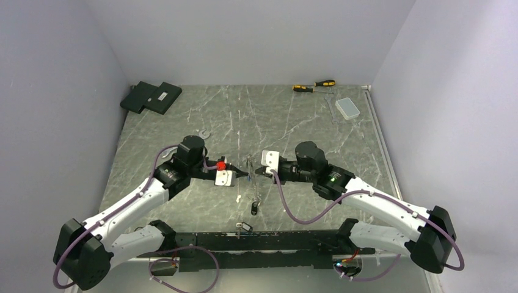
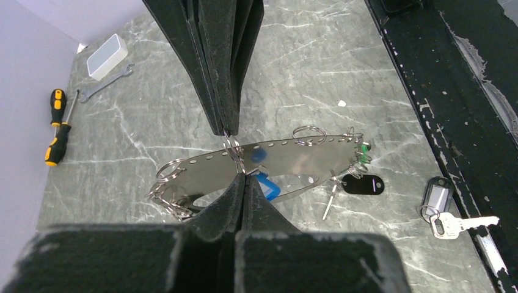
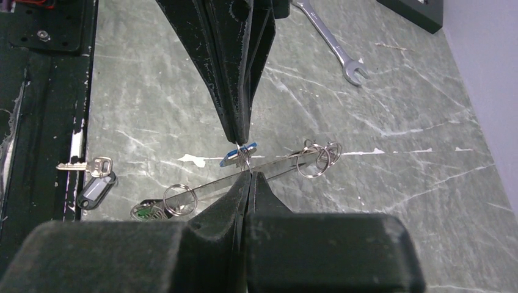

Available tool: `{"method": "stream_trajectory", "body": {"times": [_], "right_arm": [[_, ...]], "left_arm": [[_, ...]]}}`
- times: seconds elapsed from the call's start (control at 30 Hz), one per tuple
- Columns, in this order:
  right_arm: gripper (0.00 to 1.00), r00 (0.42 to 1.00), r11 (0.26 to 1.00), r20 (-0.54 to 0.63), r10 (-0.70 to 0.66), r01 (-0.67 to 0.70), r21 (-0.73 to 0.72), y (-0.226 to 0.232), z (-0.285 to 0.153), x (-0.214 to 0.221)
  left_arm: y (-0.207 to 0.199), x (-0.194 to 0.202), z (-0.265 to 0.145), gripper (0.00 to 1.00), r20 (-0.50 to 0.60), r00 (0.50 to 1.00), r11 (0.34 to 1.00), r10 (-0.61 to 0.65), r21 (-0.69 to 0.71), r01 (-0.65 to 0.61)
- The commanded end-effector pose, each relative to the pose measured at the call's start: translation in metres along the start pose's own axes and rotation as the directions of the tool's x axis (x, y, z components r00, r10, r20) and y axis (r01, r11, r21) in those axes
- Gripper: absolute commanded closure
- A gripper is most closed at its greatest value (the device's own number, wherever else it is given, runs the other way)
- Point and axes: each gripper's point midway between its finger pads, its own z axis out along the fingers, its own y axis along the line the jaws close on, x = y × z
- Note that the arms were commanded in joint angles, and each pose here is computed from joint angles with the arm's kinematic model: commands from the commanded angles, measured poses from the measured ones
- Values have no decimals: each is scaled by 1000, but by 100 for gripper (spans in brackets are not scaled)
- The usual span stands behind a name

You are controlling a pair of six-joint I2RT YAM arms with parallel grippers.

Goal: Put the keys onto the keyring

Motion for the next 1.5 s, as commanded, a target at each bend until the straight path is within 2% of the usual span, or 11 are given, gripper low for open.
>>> {"method": "stream_trajectory", "body": {"times": [0.0,0.93,1.17,1.47], "right_arm": [[100,990,994,117,-75,65,91,-21,-9,-38],[100,990,995,123,-70,61,75,-21,-4,-39],[100,991,996,119,-67,59,70,-20,-3,-38],[100,992,996,111,-66,59,69,-22,0,-37]], "left_arm": [[6,-12,-2,100,16,999,999,37,-17,-36],[8,-11,-4,100,1,999,999,33,-29,-33],[9,-11,-5,77,1,999,999,32,-39,-32],[20,-14,-9,65,-3,1000,993,7,-114,-8]]}}
